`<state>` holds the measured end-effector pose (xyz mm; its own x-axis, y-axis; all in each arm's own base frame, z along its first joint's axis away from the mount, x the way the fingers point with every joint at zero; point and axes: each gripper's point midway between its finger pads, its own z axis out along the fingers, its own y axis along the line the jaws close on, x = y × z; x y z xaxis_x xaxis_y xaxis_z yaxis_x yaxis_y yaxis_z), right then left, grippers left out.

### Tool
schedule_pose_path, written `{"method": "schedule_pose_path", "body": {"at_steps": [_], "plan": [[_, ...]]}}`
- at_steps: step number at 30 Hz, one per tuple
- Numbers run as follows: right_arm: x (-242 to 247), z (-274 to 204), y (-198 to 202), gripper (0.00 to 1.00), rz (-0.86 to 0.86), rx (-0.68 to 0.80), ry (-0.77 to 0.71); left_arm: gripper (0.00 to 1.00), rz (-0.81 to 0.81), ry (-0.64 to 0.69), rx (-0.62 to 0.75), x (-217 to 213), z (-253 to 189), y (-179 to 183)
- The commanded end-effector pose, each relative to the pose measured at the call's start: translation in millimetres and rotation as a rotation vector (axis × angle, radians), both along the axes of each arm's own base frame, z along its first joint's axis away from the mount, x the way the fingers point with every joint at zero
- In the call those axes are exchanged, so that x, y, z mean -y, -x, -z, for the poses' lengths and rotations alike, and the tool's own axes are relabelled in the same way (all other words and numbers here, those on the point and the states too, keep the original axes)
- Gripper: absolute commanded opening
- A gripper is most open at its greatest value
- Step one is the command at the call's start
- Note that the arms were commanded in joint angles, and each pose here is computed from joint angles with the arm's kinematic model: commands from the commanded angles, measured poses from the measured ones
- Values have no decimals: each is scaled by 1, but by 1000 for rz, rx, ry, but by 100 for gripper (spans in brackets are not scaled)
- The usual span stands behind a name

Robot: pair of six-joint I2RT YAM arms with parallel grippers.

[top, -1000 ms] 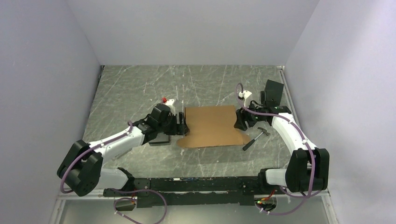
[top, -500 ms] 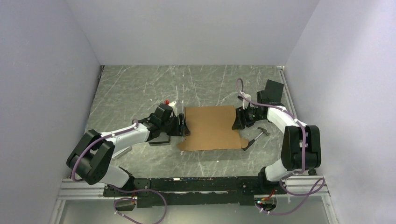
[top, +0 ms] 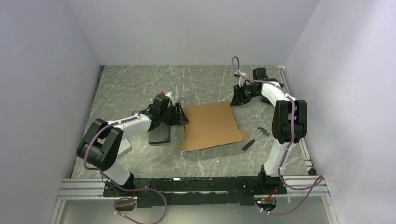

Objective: Fold the paper box

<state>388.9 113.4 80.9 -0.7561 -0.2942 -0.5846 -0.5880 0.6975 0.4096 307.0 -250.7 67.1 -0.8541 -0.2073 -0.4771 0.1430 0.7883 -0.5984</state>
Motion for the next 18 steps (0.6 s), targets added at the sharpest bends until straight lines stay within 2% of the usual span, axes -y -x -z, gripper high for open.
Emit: {"method": "schedule_pose_path", "body": {"at_steps": [1,5,10,13,18], "plan": [[-1,-17,-40,31,-6,76,10,54,-4,61,35,10,-16,-34],[3,-47,-39,40,-7,209,35,53,40,87,52,13,-26,-37],[-4,-88,6,49,-113,361,2,53,84,84,110,11,-43,-30],[-32,-104,53,53,-284,434,-100,53,101,96,149,9,-56,-24],[-87,-98,122,65,-621,608,-18,54,133,121,194,8,-76,-13]]}}
